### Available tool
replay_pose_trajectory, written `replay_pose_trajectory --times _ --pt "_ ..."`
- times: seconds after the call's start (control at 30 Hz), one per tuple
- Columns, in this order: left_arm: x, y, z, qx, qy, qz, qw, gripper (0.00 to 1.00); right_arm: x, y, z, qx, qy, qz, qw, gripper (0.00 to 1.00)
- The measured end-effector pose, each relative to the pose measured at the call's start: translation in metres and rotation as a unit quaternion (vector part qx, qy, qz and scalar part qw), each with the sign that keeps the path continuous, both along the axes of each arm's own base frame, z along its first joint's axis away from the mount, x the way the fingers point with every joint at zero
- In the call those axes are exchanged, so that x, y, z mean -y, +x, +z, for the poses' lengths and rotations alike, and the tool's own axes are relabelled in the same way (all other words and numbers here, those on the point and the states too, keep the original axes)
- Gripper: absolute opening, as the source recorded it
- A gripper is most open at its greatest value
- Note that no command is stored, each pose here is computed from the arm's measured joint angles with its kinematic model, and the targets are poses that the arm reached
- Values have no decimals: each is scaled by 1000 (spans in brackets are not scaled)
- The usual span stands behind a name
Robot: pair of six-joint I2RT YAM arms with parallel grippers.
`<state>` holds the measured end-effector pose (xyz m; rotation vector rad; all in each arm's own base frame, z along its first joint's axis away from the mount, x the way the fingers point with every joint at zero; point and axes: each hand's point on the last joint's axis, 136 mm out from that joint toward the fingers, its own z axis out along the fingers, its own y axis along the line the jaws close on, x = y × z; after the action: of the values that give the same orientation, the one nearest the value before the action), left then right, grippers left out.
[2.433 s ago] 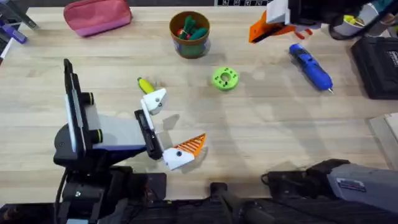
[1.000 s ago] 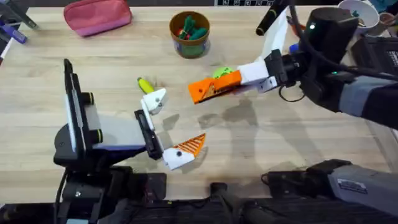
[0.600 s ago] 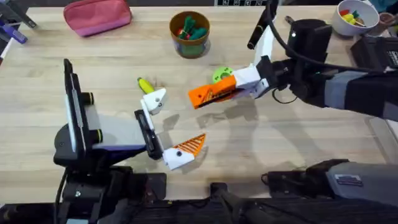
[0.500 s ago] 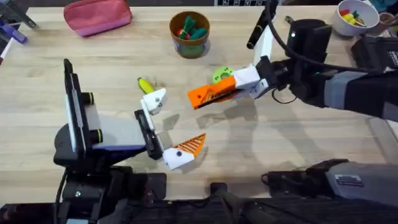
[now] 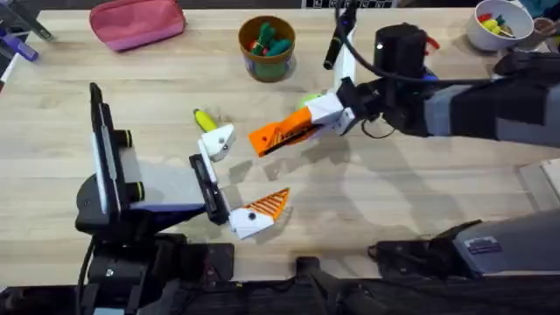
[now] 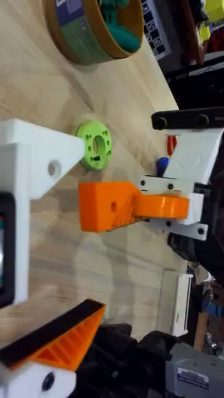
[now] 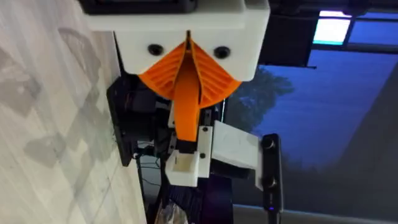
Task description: Pick up the gripper from the table and insert it into the empty holder that is missing its gripper. Then pick up a screw, insert it into the mounting hole, and use the screwdriver to tighten it. Finally, clean up the table by picking up the vegetable and placing it into the bucket.
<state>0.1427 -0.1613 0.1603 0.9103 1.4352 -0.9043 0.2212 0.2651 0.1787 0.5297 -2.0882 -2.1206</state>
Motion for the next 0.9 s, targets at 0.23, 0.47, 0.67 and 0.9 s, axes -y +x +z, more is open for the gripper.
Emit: replay_pose_trajectory --times 0.23,0.47,0.67,0.9 --pt "0 0 0 0 0 0 1000 986 -17 -1 -2 18 9 29 999 5" --pt "0 0 0 0 0 0 1000 986 -27 -4 2 47 21 45 998 5" --pt "0 0 0 0 0 0 1000 986 -27 -2 0 48 18 40 998 5" --pt "0 0 0 0 0 0 1000 986 -29 1 -2 48 13 32 998 5"
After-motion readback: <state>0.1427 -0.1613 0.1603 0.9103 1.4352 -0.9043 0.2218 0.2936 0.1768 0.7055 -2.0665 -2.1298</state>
